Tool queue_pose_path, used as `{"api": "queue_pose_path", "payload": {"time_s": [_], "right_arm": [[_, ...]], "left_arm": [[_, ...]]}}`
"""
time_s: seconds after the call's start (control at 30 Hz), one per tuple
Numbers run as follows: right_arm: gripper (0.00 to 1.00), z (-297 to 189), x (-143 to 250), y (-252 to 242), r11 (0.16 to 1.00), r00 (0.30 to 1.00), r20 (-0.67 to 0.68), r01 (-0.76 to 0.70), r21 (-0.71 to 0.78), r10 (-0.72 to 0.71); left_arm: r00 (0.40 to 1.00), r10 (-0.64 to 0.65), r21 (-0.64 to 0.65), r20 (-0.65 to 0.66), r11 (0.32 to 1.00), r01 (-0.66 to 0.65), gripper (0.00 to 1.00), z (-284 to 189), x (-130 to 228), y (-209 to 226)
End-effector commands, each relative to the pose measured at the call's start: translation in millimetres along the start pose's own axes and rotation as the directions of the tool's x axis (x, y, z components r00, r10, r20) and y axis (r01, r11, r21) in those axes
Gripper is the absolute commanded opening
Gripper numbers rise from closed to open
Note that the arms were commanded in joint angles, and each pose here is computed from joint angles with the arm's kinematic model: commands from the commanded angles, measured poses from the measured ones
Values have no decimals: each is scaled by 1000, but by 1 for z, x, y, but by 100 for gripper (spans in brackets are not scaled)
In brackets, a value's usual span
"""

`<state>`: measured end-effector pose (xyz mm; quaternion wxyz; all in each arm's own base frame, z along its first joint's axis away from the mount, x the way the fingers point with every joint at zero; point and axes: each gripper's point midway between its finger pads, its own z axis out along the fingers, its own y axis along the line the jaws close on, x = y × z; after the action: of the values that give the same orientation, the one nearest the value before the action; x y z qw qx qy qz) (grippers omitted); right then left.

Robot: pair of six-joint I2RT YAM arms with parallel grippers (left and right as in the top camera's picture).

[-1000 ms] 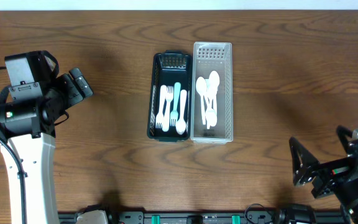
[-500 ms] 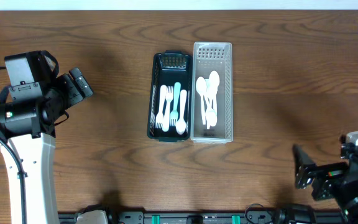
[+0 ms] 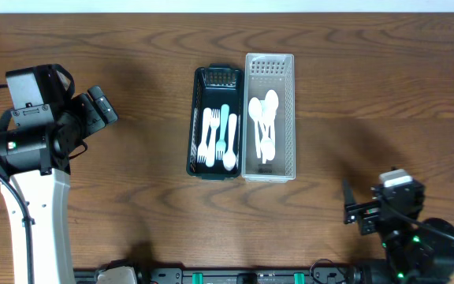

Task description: Pack container

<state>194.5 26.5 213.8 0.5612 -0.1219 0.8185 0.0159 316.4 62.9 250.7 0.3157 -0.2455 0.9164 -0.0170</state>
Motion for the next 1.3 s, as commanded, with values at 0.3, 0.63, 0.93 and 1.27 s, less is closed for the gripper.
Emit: {"api": "queue_pose_path", "payload": {"time_s": [0.3,0.63,0.93,1.27], "right_arm": [[99,43,73,8,1000,999,-38,15,-13,-16],[99,54,95,10,1000,998,-61,10,-18,-11],[99,54,95,9,1000,998,-60,10,-17,-11],[99,54,94,9,1000,998,-60,11,-17,-11]], "left_arm": [[1000,-8,-17,-4,1000,8,98,2,1,4],[1000,-8,-17,-4,1000,8,98,2,1,4],[1000,-8,-17,-4,1000,8,98,2,1,4],[1000,-8,-17,-4,1000,8,98,2,1,4]]}}
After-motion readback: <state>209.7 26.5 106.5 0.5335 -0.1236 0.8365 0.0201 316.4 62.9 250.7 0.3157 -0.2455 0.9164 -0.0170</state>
